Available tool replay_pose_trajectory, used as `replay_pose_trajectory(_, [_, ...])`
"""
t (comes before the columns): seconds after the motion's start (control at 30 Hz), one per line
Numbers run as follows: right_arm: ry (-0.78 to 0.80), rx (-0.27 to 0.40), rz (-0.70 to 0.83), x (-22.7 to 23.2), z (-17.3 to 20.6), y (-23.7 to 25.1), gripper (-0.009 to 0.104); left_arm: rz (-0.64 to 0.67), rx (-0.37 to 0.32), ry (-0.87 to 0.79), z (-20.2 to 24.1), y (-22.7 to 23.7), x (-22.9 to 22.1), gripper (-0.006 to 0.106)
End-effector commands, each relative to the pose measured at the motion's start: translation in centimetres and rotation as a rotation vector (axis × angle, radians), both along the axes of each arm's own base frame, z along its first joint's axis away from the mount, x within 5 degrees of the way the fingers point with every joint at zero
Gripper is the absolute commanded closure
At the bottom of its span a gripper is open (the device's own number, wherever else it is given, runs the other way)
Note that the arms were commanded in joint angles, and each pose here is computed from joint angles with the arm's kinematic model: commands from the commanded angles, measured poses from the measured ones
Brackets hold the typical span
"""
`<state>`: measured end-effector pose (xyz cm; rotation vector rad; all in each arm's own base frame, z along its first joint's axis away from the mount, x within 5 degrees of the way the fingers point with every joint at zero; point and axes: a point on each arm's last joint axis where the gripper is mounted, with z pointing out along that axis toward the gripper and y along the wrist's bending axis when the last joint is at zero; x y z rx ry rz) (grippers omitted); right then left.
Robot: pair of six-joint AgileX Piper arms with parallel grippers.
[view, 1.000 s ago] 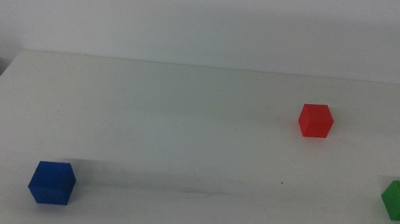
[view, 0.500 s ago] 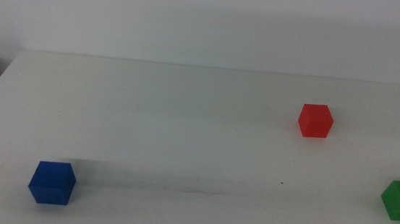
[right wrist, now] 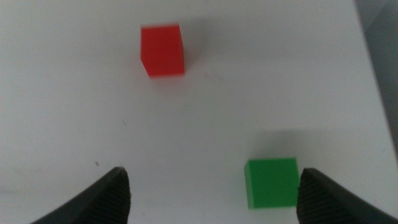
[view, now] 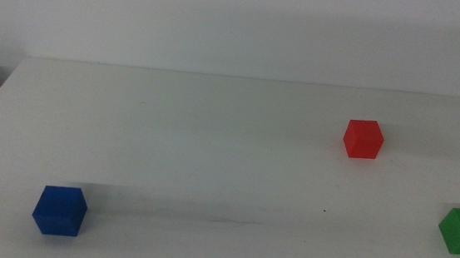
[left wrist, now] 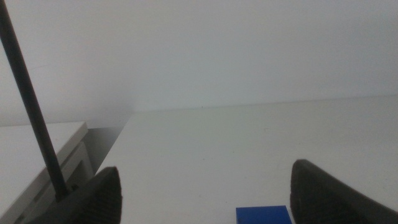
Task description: Stack red cubes first, then green, then blue cubes in a specific spot.
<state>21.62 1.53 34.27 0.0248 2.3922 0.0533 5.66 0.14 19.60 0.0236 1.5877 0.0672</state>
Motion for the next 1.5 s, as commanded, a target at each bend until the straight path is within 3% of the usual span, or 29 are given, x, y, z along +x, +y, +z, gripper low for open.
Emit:
replay_pose_trajectory(0.0, [-0.033,-0.005,-0.004,1.3,0.6,-0.1,0.001,0.004,-0.013,-0.111,1.0,0.0,-0.2,0.008])
replay_pose_trajectory(0.27, [0.064,-0.044,0.057,5.1,-1.5,0.6,0.001,0.004,-0.013,-0.111,1.0,0.0,-0.2,0.008])
replay_pose_trajectory(0.53, [0.153,-0.092,0.177,12.8,-3.1,4.5,0.001,0.004,-0.013,-0.111,1.0,0.0,-0.2,0.008])
replay_pose_trajectory(0.97, [0.211,-0.073,0.153,23.6,-7.3,6.7,0.001,0.004,-0.013,-0.111,1.0,0.0,-0.2,0.008])
replay_pose_trajectory(1.3, [0.27,-0.073,0.138,26.2,-11.9,7.1,0.001,0.004,-0.013,-0.111,1.0,0.0,-0.2,0.008])
replay_pose_trajectory(1.4, [0.281,-0.072,0.135,26.4,-12.7,7.1,0.006,0.004,-0.013,-0.111,1.0,0.0,-0.2,0.008])
replay_pose_trajectory(1.47, [0.283,-0.071,0.134,26.4,-12.8,7.1,0.02,0.004,-0.013,-0.111,1.0,0.0,-0.2,0.008])
